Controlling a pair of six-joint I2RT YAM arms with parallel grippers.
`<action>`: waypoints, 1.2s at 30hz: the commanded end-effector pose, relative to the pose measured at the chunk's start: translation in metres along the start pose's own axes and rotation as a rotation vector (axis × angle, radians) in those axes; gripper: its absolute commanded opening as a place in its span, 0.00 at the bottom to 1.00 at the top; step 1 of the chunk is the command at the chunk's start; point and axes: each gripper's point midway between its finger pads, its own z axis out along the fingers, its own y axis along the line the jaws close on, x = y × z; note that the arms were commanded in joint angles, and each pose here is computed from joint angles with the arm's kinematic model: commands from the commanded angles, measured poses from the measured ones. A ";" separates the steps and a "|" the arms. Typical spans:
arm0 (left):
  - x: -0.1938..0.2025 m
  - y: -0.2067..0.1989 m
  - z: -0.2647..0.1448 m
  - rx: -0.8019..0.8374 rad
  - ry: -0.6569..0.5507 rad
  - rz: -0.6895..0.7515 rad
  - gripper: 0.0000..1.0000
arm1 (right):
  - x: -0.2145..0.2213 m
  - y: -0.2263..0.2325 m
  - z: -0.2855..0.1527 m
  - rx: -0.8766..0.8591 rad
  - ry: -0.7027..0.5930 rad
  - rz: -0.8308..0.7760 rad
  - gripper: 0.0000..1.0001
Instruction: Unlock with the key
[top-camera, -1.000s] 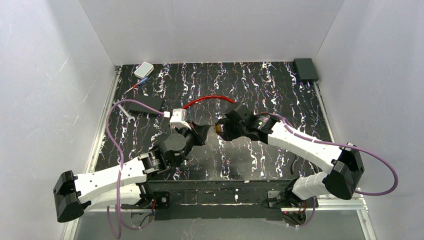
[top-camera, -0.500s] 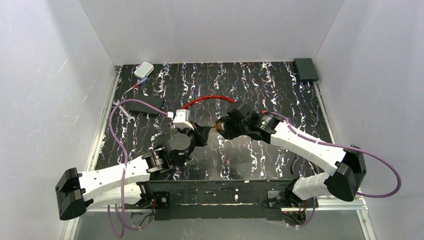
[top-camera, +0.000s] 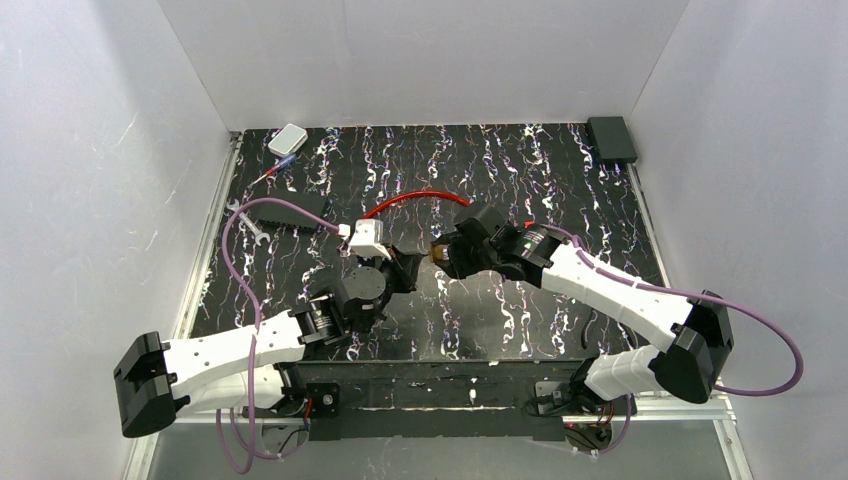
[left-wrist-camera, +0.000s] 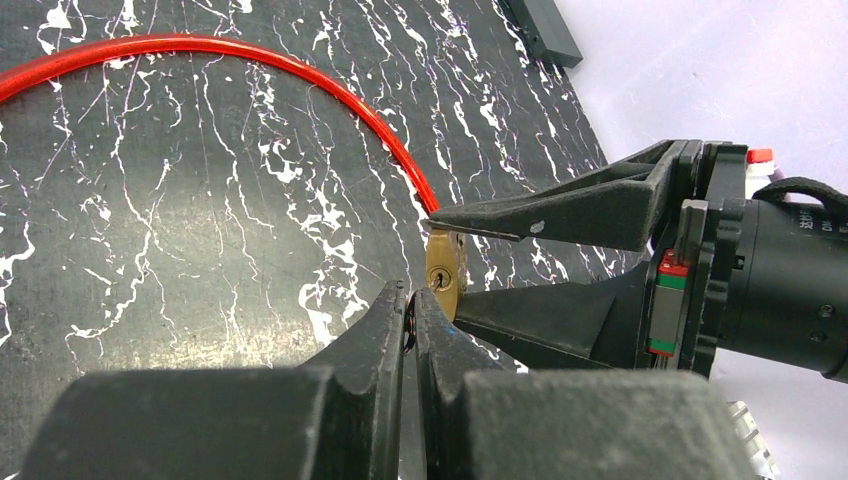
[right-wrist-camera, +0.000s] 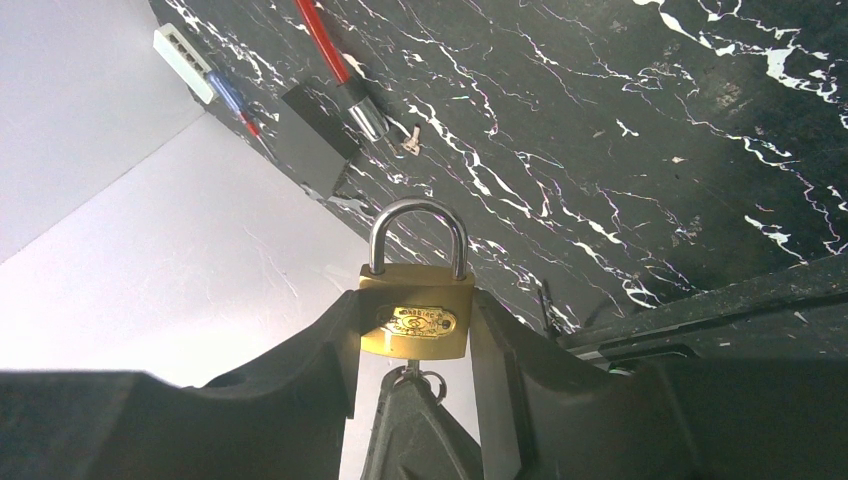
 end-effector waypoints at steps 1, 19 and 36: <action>-0.012 -0.003 0.002 -0.018 -0.040 -0.009 0.00 | 0.006 0.031 -0.017 -0.069 0.049 0.257 0.01; -0.013 0.001 0.005 -0.042 -0.059 -0.007 0.00 | 0.016 0.033 -0.017 -0.051 0.084 0.250 0.01; 0.003 -0.006 0.011 -0.031 -0.022 -0.134 0.00 | 0.022 0.041 -0.020 -0.083 0.125 0.254 0.01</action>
